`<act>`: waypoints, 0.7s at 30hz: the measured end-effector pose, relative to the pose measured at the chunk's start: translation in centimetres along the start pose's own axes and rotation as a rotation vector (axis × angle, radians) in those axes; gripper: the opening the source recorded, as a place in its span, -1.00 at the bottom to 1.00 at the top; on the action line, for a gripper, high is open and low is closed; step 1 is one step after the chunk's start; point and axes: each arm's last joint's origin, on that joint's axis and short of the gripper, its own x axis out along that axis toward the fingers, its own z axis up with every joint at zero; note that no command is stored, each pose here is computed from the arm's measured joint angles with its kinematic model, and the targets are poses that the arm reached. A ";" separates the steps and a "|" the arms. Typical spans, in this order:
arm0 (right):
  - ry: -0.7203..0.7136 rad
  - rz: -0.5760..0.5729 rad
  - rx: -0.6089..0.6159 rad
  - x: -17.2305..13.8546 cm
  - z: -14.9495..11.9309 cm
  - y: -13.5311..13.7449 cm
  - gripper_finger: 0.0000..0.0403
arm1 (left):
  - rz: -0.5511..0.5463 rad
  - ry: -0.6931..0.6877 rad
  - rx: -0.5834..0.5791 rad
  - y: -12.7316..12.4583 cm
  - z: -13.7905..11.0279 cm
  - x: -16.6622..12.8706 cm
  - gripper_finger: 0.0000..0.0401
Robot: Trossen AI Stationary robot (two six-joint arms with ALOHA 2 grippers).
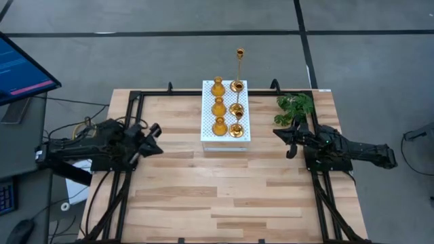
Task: Pick & Place candle stick holders
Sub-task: Return to Home Position
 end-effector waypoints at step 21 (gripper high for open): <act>0.000 0.000 0.000 0.0 0.0 0.0 -1.00 | 0.071 0.045 0.028 0.5 -0.8 0.2 -0.95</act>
